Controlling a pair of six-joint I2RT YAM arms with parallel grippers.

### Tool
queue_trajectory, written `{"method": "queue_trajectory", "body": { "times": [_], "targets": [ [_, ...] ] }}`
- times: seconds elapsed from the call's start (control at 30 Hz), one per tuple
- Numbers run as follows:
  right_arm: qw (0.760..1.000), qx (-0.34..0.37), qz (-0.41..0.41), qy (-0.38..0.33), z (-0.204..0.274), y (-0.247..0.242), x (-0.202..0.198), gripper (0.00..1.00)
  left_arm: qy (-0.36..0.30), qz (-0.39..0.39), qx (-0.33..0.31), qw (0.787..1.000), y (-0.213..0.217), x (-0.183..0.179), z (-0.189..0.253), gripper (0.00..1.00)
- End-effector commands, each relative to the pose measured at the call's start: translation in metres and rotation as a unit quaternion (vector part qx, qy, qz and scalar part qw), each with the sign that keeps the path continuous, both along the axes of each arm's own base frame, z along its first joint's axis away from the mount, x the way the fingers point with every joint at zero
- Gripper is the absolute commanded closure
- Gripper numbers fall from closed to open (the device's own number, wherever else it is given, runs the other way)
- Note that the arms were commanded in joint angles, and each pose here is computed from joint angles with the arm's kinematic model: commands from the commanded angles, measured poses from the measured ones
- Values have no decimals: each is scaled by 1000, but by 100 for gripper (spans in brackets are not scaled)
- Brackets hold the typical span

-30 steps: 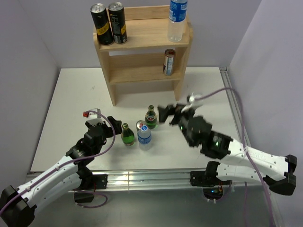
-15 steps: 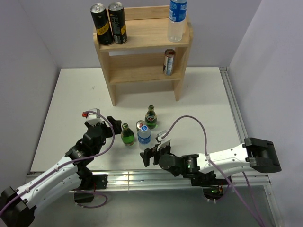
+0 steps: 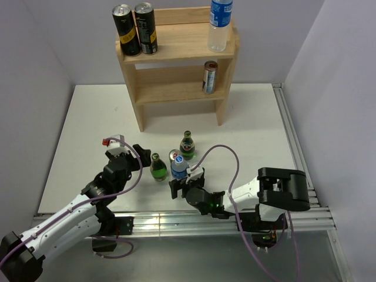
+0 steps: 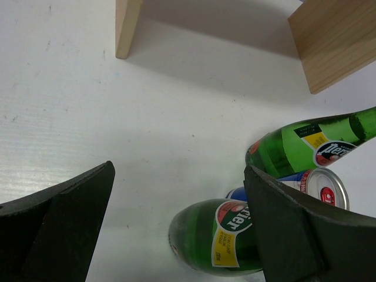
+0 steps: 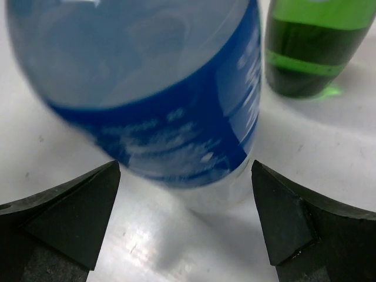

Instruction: Place and organize the beverage onto the shelf

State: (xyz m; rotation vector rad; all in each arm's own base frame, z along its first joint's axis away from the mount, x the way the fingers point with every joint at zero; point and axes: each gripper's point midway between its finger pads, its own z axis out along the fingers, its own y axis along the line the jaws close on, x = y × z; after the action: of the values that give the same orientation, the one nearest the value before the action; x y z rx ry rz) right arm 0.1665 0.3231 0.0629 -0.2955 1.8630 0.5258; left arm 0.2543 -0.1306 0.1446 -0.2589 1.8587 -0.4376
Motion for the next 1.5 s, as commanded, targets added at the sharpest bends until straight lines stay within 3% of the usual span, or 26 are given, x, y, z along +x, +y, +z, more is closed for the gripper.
{"method": "queue_trajectory", "body": {
  "times": [0.0, 0.43, 0.57, 0.6, 0.63, 0.7, 0.73, 0.77, 0.93, 0.97, 1.07, 1.23, 1.27, 1.37, 1.47],
  "targets": [
    [996, 64, -47, -43, 37, 10, 23, 0, -17, -9, -6, 1000, -5, 2, 9, 1],
    [991, 68, -86, -76, 35, 8, 56, 5, -14, -11, -2, 1000, -6, 2, 7, 1],
    [990, 72, -99, -69, 29, 2, 58, 35, -15, -11, -3, 1000, -6, 3, 8, 1],
    [990, 73, -101, -67, 28, 0, 57, 50, -13, -11, -2, 1000, -6, 3, 7, 1],
    [990, 74, -105, -67, 29, -2, 57, 55, -13, -10, -2, 1000, -6, 3, 7, 1],
    [989, 74, -107, -64, 33, -7, 56, 77, -14, -10, -2, 1000, -6, 3, 7, 1],
    [988, 76, -118, -64, 34, -12, 54, 95, -14, -8, -2, 1000, -6, 3, 8, 1],
    [988, 71, -124, -64, 38, -17, 52, 100, -14, -9, -3, 1000, -6, 3, 8, 1],
    [985, 73, -142, -68, 64, -26, 31, 100, -14, -8, -2, 1000, -6, 3, 7, 1],
    [988, 45, -132, -68, 61, -27, 20, 100, -14, -8, -2, 1000, -6, 3, 7, 1],
    [986, 50, -134, -82, 99, -26, 6, 100, -13, -8, -1, 1000, -5, 3, 6, 1],
    [981, 89, -105, -136, 221, -23, 9, 100, -14, -7, -2, 1000, -5, 3, 7, 1],
    [979, 108, -100, -145, 259, -20, 19, 100, -13, -8, -1, 1000, -5, 3, 7, 1],
    [976, 96, -87, -177, 310, -15, 44, 100, -14, -8, -2, 1000, -5, 2, 7, 1],
    [958, 117, -104, -239, 400, -22, 82, 100, -13, -7, -2, 1000, -5, 3, 7, 1]
  ]
}}
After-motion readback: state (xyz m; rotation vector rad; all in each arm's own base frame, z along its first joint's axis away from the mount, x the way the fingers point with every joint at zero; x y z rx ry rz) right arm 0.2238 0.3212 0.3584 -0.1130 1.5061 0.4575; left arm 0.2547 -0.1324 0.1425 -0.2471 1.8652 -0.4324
